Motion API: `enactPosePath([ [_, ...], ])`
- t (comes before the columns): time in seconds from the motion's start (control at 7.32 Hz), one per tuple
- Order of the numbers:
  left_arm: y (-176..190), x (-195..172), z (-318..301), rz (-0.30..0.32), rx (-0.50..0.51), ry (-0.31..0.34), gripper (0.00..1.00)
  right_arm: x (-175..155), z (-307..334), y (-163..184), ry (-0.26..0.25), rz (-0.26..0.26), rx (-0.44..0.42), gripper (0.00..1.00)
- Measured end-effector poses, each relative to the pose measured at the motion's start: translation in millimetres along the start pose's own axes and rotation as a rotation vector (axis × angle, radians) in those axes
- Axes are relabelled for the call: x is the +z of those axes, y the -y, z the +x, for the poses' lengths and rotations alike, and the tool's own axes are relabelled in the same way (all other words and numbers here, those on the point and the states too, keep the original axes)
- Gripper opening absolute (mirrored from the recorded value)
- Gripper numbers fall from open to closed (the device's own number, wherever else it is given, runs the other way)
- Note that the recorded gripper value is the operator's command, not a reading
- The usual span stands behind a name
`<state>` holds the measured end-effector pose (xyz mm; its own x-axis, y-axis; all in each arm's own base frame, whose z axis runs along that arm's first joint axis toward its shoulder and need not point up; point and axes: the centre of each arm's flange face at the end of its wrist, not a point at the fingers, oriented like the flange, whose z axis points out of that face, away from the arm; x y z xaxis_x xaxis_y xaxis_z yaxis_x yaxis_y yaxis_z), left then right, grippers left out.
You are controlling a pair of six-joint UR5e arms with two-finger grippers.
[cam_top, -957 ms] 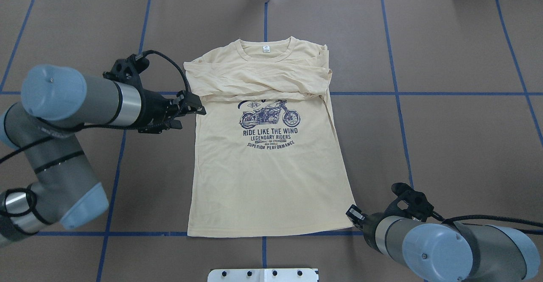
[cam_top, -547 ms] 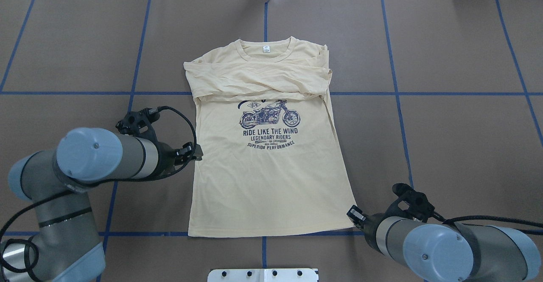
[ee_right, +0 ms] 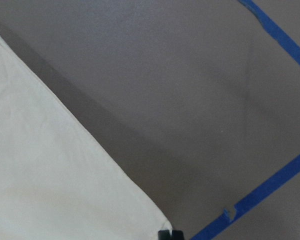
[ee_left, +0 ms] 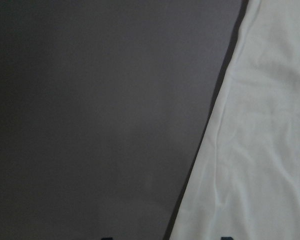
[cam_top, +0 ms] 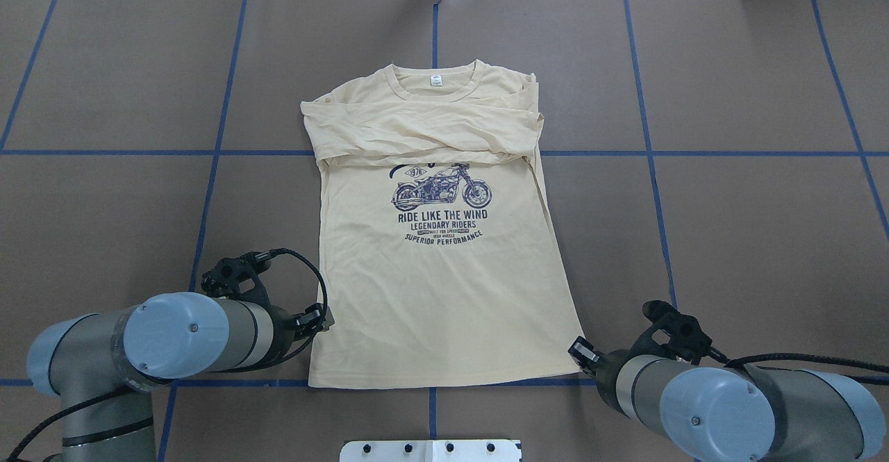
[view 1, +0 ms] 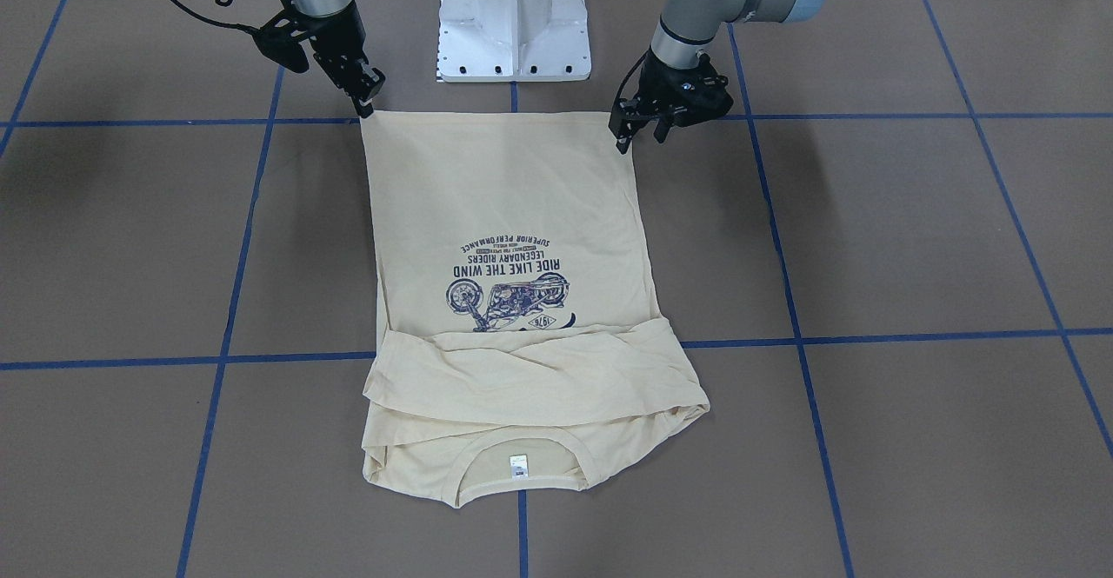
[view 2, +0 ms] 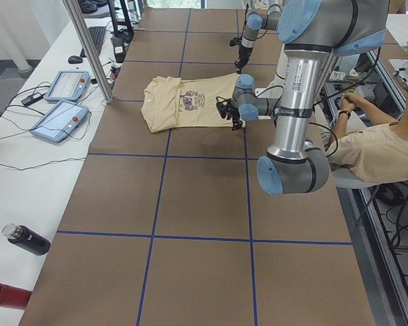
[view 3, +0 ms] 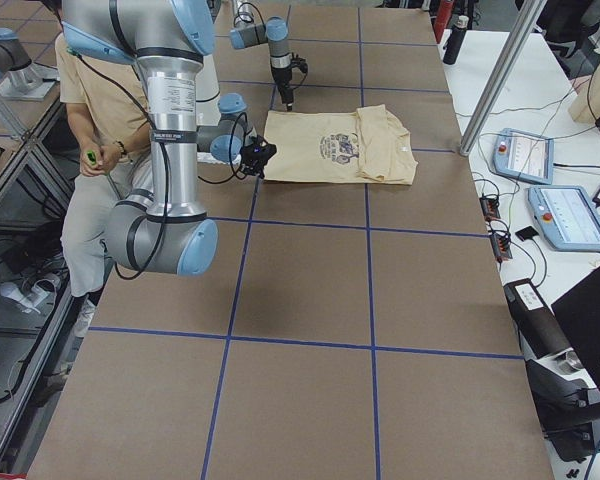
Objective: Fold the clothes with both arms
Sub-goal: 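Move the left gripper down to the hem corner nearest the robot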
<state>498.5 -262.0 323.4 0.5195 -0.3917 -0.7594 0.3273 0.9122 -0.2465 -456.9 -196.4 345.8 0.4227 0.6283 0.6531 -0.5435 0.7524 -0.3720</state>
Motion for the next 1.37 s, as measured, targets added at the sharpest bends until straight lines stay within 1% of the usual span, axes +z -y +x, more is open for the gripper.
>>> enactPosePath([
  [0.27, -21.5, -7.0, -1.4, -0.019, 0.009, 0.04, 0.7, 0.9, 0.5, -0.2, -0.002, 0.001, -0.001, 0.0],
  [0.41, -31.3, -4.0, -2.0, -0.031, 0.014, 0.052, 0.63, 1.7, 0.9, -0.5, -0.003, 0.001, -0.001, 0.0],
  [0.68, -45.7, 0.2, -3.0, -0.049, 0.026, 0.061, 0.57, 2.6, 1.4, -0.7, -0.005, 0.002, -0.002, 0.0],
  [1.37, -54.2, 4.9, 1.4, -0.056, 0.037, 0.058, 0.56, 3.1, 2.2, -0.4, -0.007, 0.002, -0.003, 0.0],
])
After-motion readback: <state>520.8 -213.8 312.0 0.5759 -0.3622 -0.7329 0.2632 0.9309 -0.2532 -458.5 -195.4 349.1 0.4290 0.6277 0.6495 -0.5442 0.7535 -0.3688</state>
